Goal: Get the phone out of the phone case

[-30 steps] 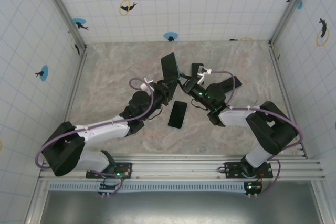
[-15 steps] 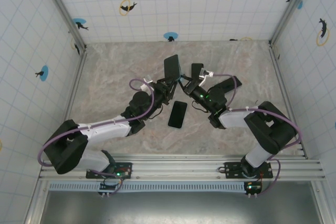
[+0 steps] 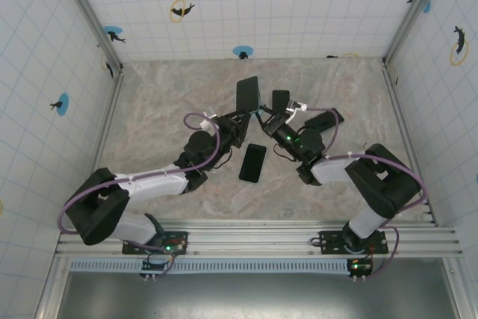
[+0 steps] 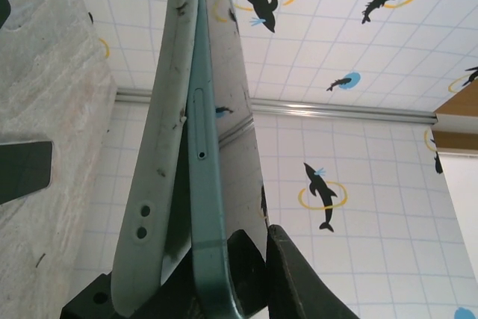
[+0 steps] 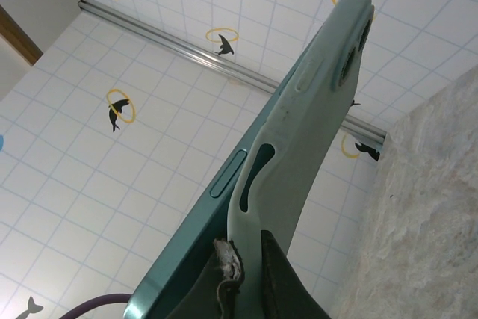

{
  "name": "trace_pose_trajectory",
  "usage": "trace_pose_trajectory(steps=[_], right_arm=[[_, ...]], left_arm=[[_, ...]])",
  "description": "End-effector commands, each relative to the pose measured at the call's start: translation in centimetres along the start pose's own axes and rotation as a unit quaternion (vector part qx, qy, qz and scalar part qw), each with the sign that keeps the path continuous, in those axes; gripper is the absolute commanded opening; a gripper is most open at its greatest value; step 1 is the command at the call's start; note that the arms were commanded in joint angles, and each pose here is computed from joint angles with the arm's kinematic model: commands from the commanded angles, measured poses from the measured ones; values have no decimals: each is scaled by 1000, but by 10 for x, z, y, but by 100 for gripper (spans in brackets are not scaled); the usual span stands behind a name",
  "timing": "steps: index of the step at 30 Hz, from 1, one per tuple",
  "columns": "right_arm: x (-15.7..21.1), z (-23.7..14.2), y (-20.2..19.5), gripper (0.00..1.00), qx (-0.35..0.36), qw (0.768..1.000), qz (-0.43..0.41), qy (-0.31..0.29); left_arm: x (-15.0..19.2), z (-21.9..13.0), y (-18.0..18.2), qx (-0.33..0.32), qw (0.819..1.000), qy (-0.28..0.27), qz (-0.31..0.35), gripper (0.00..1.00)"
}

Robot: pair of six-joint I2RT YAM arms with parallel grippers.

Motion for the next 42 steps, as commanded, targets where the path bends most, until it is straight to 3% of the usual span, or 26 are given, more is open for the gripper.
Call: trace_pose_trajectory(steps=[1, 12, 22, 26, 32, 38, 42], right_arm=[[-6, -4, 27, 0, -69, 997, -2, -25], [-3, -1, 12, 0, -29, 999, -6, -28], [-9, 3, -42, 0, 155, 984, -41, -71], [-14, 4, -47, 0, 173, 980, -50, -86], [-22, 1, -53, 0, 189, 976, -60, -95], [-23, 3, -47, 0, 177, 979, -61, -81], [-20, 5, -47, 0, 172, 981, -55, -71]], left_arm=[[-9, 1, -5, 18, 1000, -22, -4, 18], [-4, 1, -19, 37, 999, -9, 10, 4], [1, -2, -27, 31, 998, 19, 51, 0], [-6, -4, -25, 18, 997, 28, 67, 0], [-32, -8, -19, -17, 994, 42, 97, 0], [-85, -23, 1, -69, 988, 23, 139, 0], [-117, -28, 11, -70, 986, 34, 146, 0]])
Point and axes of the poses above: each hand's point on the last joint's axis, 136 mm out from that joint toward the fingers, its own z axis out along the fingers, its own y axis along the line the jaws close on, x = y × z, the point moved 5 cm from there along -z, back along the fingers
